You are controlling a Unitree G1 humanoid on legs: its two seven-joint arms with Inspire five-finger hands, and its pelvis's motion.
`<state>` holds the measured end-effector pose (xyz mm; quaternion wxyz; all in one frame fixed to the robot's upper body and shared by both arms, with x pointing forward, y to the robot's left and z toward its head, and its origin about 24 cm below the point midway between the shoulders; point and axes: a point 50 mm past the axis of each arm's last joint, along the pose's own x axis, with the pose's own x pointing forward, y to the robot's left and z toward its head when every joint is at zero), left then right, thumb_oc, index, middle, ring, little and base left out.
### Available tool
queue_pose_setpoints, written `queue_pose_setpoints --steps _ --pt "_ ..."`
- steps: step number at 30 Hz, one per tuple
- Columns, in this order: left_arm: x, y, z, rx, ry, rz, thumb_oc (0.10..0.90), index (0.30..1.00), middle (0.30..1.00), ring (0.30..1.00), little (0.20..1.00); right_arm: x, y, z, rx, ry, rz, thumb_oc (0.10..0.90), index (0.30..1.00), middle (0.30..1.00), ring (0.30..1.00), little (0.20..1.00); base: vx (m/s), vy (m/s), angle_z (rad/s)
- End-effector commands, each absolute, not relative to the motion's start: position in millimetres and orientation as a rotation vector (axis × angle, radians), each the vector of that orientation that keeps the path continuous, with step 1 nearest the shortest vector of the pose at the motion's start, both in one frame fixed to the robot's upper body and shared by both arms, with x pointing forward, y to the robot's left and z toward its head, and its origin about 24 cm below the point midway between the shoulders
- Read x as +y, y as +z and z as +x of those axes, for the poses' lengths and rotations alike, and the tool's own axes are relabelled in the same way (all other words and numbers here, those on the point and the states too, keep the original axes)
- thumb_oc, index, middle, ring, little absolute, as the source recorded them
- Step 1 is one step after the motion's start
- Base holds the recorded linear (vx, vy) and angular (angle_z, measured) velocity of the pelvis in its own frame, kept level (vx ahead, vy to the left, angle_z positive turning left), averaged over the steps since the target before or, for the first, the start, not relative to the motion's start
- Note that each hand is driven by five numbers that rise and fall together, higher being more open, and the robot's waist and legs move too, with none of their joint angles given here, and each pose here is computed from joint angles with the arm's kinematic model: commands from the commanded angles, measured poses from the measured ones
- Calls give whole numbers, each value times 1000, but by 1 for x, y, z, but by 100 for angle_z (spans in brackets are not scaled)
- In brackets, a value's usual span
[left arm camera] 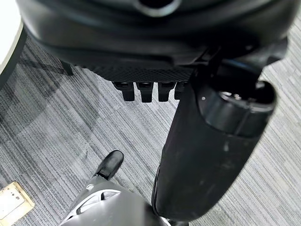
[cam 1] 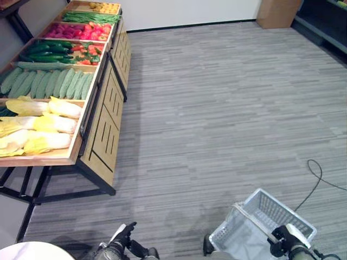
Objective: Get the vegetables into the basket
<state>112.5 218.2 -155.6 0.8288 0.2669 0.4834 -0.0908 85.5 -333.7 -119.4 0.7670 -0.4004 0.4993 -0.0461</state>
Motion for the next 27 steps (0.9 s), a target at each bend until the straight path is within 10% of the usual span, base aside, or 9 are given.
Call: queue_pose_setpoints --steps 1,27 --pt "230 -151 124 1000 -165 634 900 1000 1000 1000 1000 -335 -107 121 950 -160 -893 400 300 300 300 300 0 0 0" --pt "241 -151 117 1033 -90 690 900 1000 1000 1000 1000 -354 -65 159 700 -175 -1047 400 300 300 300 300 94 -72 12"
